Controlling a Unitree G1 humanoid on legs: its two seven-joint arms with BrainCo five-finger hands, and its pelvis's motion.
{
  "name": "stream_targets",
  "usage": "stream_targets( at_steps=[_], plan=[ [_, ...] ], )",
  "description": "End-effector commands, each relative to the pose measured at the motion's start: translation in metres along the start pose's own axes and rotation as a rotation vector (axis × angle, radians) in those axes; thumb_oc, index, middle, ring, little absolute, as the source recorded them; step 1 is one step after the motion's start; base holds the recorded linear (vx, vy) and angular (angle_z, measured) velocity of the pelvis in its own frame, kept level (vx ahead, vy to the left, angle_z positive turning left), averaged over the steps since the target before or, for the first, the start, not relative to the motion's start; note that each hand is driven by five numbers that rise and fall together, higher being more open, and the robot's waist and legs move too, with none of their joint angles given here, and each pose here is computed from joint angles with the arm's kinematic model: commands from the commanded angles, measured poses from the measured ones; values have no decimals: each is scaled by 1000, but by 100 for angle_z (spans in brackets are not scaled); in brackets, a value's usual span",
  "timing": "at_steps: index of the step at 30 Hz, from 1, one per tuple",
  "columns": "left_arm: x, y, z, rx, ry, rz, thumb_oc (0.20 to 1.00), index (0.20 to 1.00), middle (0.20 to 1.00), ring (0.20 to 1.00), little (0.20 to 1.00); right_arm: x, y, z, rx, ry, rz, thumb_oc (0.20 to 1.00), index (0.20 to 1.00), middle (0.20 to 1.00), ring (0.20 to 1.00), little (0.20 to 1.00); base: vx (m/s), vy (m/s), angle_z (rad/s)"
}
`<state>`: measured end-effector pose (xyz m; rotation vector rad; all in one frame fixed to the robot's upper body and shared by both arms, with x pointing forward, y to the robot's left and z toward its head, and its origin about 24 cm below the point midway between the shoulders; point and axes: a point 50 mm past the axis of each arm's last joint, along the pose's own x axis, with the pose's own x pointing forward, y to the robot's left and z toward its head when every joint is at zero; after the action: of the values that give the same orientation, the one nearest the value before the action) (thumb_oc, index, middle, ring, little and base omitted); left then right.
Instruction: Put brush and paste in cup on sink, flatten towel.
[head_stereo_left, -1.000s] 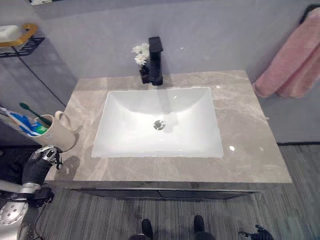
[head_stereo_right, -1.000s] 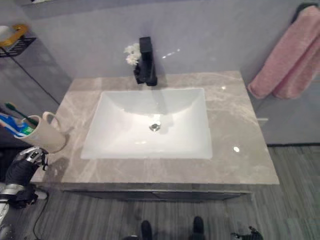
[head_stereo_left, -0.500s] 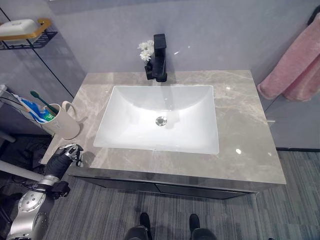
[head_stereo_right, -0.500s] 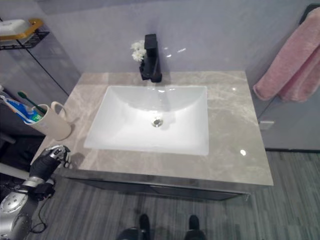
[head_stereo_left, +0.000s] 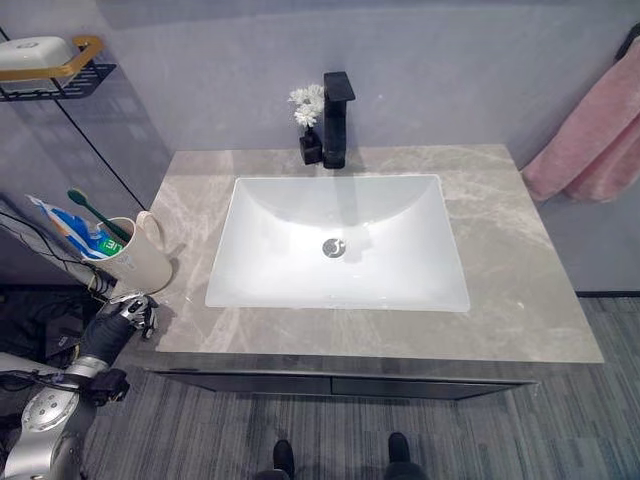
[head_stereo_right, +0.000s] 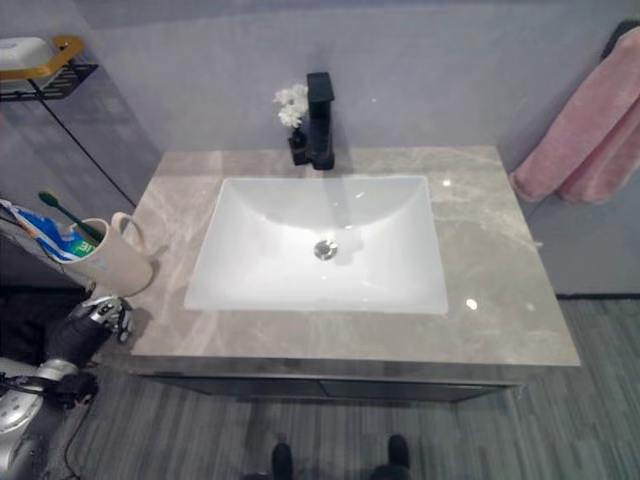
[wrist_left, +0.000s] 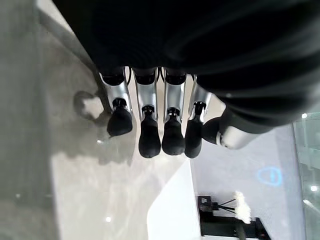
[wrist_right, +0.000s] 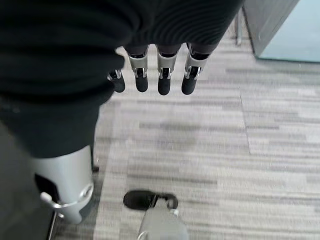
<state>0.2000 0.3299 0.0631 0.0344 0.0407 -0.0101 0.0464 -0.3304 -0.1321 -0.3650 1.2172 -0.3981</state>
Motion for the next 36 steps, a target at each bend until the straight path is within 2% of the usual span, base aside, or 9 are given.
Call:
stream_targets(
  at_steps=[1,6,15,36],
  plan=[
    [1,13,33,37,-164,49,200,200,200,200,200,3,-5,17,-59,-47,-24,1000,1000,1000,1000,1000,43,55,-13],
    [-8,24,37,65,-178,120,200,200,200,200,200,5,10,43,-110,-129,13,1000,1000,1000,1000,1000,-12,14,-32],
    [3,35,55,154,-245,243,200,200,200,200,200,6,2,45,-95,-130,-29,1000,1000,1000,1000,1000,-15,30,0],
    [20,35,80,237,-302,245,200,200,200,200,200,6,-5,68,-81,-198,-57,1000,1000,1000,1000,1000,-3,6,0]
  ],
)
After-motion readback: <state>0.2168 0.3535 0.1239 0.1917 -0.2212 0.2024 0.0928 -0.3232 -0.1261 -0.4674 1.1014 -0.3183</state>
